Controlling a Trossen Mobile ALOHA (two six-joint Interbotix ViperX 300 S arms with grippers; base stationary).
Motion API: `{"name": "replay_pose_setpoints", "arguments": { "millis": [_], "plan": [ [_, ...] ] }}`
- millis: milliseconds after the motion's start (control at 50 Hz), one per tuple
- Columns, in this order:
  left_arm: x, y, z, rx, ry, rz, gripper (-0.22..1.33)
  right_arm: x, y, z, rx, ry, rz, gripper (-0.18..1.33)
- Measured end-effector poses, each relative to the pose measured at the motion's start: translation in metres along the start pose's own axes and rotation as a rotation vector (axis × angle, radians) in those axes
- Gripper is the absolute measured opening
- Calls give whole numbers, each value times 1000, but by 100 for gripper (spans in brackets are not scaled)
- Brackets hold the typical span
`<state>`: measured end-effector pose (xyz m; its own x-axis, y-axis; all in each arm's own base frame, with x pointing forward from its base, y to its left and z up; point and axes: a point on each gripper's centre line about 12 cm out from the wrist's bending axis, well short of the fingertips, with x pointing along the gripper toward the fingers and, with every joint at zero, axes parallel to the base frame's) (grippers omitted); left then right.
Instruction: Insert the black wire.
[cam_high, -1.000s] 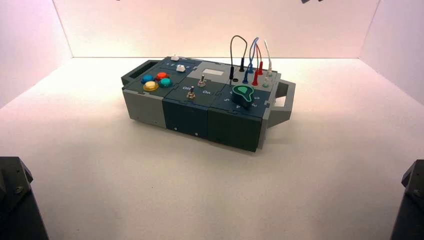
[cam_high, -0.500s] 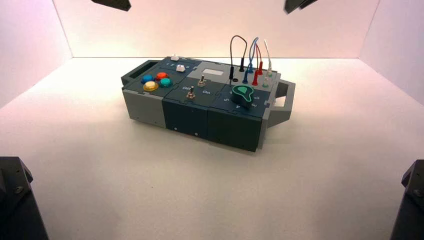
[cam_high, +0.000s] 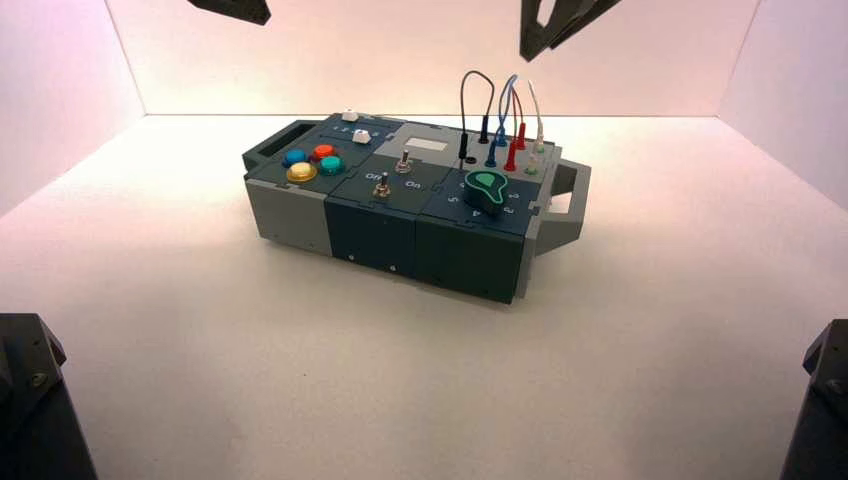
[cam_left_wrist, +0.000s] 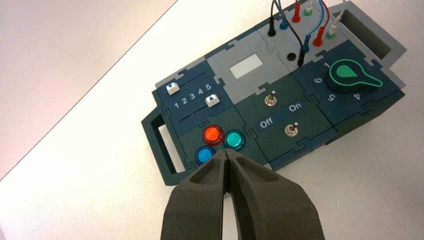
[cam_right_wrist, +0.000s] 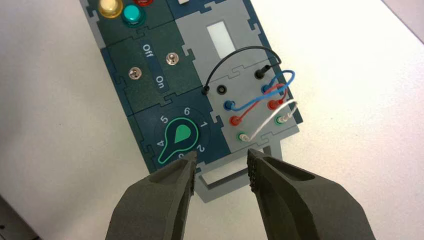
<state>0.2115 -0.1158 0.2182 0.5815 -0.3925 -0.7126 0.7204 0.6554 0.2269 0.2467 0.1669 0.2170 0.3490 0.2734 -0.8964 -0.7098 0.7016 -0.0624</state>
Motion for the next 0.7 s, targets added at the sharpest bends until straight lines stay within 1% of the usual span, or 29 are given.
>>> {"name": "replay_pose_setpoints", "arguments": {
  "millis": [60, 200, 360, 460, 560, 700],
  "plan": [
    [0, 0, 0, 1, -2, 0, -16, 1, 0, 0, -1, 2, 0, 104],
    [0, 0, 1, 0, -8, 4, -16, 13, -1, 7, -16, 24, 6, 104],
    [1, 0, 1, 0, -6, 5, -16, 25, -1, 10, -29, 53, 15, 104],
    [3, 1, 0, 14, 1, 2, -16, 32, 0, 13, -39, 65, 20, 104],
    [3, 0, -1, 26, 5, 0, -16, 37, 0, 14, -46, 77, 23, 104],
    [4, -2, -4, 27, 32, -22, -16, 44, 2, 17, -68, 88, 30, 104]
  ]
}}
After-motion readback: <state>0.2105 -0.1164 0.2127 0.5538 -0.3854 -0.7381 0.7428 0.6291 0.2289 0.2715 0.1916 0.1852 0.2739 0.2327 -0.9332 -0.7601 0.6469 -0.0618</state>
